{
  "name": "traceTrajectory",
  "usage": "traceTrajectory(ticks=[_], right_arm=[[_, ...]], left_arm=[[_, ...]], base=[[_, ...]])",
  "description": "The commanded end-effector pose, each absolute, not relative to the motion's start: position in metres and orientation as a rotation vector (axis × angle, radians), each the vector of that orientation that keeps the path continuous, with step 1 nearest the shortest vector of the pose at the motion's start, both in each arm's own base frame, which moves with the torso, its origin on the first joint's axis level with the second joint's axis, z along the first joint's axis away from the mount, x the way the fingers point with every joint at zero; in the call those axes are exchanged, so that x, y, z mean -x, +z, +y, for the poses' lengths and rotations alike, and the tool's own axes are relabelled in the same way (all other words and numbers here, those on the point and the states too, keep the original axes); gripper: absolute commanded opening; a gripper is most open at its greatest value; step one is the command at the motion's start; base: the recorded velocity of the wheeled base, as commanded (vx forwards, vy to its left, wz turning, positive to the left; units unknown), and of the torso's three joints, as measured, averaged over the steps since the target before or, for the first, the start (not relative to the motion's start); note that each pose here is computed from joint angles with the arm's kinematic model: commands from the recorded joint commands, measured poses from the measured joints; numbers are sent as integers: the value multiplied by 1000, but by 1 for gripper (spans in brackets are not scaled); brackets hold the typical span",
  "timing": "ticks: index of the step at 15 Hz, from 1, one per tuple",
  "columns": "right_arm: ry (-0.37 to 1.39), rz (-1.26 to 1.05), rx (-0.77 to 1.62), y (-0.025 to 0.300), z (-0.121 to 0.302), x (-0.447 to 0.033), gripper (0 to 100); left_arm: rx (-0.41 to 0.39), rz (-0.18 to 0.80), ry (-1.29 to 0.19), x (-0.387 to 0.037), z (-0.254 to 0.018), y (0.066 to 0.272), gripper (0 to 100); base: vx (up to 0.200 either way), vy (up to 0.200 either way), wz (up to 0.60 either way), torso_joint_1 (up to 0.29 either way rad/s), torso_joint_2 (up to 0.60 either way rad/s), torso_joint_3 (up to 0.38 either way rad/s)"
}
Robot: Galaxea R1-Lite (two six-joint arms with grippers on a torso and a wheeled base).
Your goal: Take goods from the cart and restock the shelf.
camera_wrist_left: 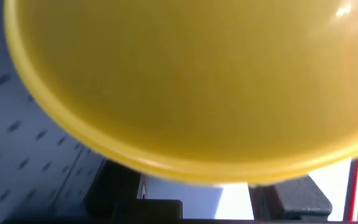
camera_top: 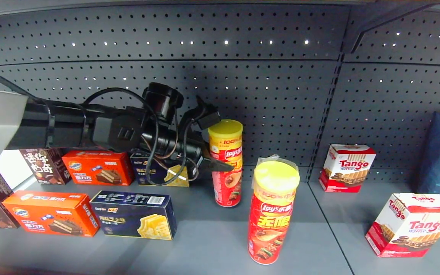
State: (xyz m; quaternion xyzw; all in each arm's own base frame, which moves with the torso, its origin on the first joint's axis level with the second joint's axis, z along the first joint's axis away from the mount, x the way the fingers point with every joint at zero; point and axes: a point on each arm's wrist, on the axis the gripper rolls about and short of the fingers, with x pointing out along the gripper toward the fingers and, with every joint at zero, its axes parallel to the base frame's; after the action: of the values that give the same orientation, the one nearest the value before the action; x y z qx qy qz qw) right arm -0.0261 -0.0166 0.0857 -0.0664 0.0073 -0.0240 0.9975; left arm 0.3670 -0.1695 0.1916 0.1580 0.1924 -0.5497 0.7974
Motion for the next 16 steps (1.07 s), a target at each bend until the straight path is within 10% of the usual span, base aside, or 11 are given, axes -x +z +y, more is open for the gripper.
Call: traceTrajectory(ticks=[1,16], right_arm=[[-48,16,133,86,-17,26,100],[-47,16,130,86,-17,26,100]], left_arm=[[-339,427,-1189,-376,-174,180,0],[-367,396,-1231,-401,-186,165,0]], base=[[0,0,0,0,0,0],[0,0,0,0,0,0]])
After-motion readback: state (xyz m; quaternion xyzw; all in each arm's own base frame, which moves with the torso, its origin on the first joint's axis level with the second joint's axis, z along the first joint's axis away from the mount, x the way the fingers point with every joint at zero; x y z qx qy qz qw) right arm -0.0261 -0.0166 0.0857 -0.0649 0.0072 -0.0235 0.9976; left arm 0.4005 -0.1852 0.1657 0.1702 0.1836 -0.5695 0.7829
